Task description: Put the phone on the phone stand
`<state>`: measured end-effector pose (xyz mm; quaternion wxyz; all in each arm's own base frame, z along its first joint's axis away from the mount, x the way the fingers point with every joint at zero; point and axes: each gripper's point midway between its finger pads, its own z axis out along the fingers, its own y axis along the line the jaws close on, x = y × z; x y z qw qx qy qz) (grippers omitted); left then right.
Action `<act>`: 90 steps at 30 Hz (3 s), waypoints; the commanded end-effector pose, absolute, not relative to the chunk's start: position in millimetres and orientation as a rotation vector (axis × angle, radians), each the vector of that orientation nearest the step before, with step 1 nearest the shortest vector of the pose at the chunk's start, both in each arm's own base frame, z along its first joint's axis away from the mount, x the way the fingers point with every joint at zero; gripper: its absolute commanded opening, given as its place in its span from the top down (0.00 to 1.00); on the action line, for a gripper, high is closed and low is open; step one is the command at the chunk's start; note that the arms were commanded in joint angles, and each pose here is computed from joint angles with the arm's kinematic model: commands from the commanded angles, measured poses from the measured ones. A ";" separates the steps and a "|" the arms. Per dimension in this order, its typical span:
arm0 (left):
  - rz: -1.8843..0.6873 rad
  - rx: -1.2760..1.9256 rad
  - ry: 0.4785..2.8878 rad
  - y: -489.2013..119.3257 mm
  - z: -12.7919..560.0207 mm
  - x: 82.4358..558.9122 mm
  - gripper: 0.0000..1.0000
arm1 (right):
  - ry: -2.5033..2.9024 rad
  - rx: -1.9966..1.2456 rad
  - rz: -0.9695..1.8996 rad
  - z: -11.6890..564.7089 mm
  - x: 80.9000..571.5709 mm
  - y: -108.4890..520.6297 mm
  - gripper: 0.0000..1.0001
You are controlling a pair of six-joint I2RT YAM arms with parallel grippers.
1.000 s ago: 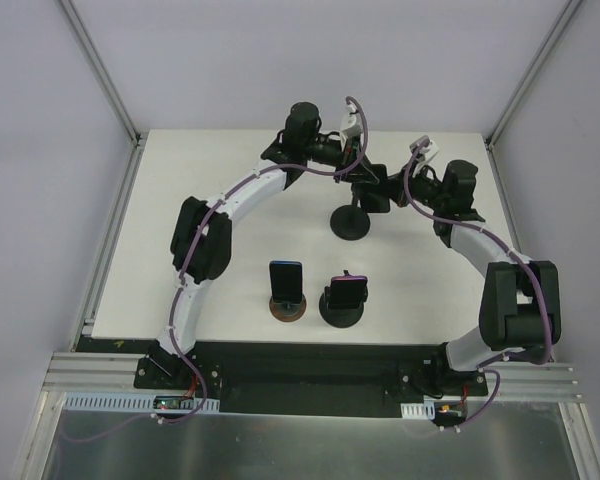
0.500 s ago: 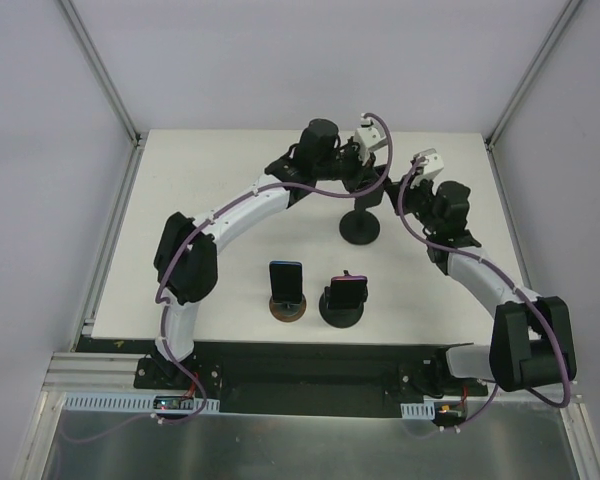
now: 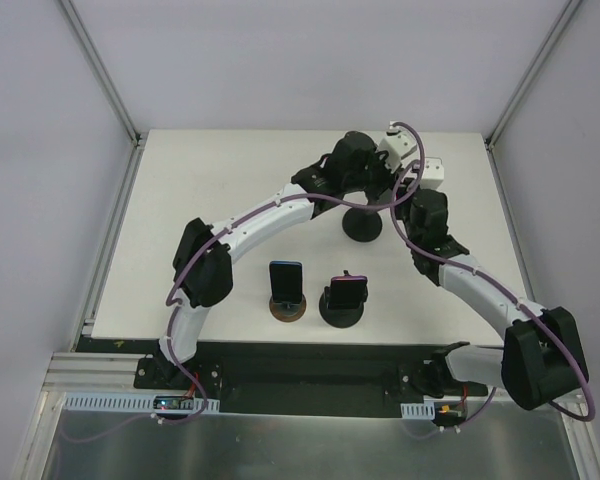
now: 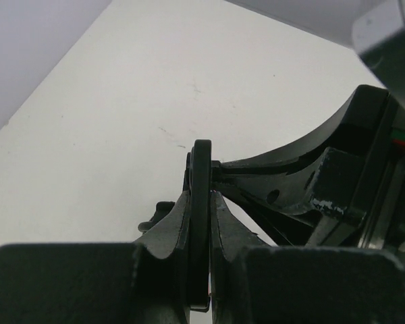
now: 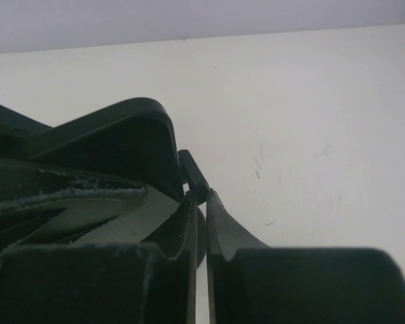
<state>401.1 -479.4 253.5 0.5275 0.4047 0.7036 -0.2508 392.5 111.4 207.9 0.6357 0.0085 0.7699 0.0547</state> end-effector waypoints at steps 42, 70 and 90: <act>-0.567 0.921 1.534 -199.7 325.0 247.6 1.00 | 1.747 -0.276 0.338 265.5 361.6 132.5 0.15; -0.618 1.342 1.522 -174.5 279.8 150.1 1.00 | 1.700 -0.375 0.453 269.1 357.1 157.3 0.15; -0.643 1.193 1.578 -161.5 275.3 171.0 0.68 | 1.697 -0.389 0.464 267.8 357.4 160.4 0.15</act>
